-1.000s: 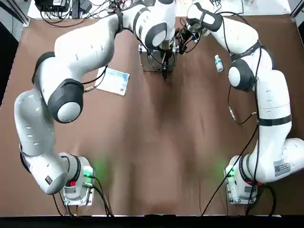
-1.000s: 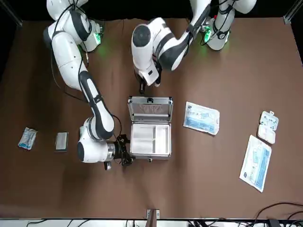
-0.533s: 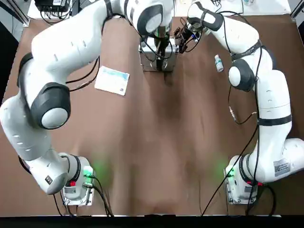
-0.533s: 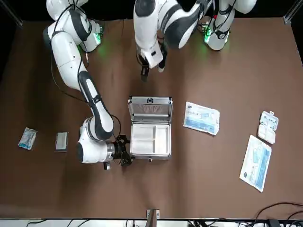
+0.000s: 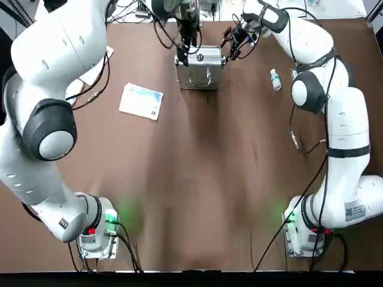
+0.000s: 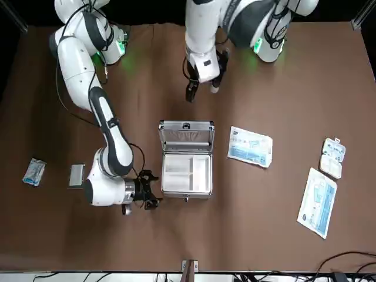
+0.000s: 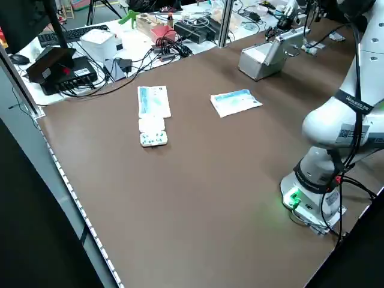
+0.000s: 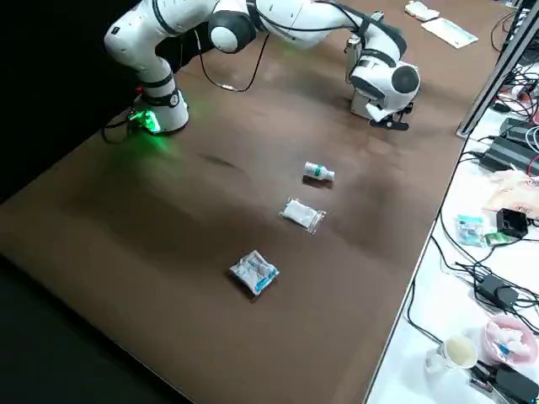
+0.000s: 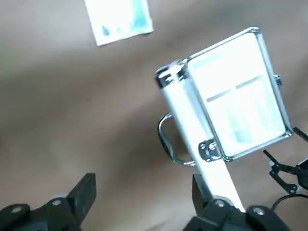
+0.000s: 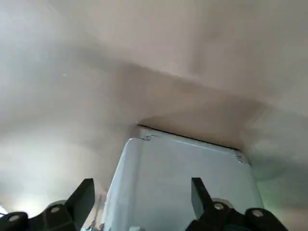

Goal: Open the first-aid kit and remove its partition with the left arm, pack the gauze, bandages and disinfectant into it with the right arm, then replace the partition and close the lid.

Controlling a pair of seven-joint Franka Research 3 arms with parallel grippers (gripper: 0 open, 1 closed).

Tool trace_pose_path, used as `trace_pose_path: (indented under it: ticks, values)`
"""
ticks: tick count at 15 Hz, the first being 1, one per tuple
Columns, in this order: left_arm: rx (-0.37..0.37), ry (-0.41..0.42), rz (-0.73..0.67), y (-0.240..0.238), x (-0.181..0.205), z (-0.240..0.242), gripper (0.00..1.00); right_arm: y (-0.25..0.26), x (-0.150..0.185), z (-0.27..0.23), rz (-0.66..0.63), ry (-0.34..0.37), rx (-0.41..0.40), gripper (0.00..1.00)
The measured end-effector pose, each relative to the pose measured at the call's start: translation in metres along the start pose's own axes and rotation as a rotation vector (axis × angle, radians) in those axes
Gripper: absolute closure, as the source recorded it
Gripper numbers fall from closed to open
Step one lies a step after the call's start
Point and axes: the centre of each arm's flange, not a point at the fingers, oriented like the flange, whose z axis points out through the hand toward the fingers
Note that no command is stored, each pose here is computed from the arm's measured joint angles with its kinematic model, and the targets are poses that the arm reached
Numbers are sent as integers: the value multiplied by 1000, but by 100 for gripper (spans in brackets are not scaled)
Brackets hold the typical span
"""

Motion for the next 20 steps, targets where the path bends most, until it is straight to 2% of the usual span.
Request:
trace_pose_path:
  ticks: [2,3,6,8,11,12,15,18,20]
  values:
    - [-12,19,133,4,15,-4,10,2,7,-14,-27,14,-29,10]
    - [-16,41,201,6,21,-5,9,4,12,-23,-55,50,-49,10]
    - [-8,83,417,11,35,-1,5,4,11,-53,-191,248,-109,10]
    - [1,89,590,15,50,1,1,3,5,-71,-273,335,-138,9]
    - [-55,106,805,28,80,-6,1,5,12,-104,-420,365,-179,8]
    - [-84,117,852,33,88,-9,1,6,16,-118,-479,382,-192,4]
    - [-146,142,894,44,109,-13,1,11,25,-164,-662,456,-263,2]
    - [-212,155,924,64,114,11,1,26,35,-199,-805,423,-370,2]
    - [-304,166,942,88,112,49,1,41,59,-223,-891,380,-423,2]
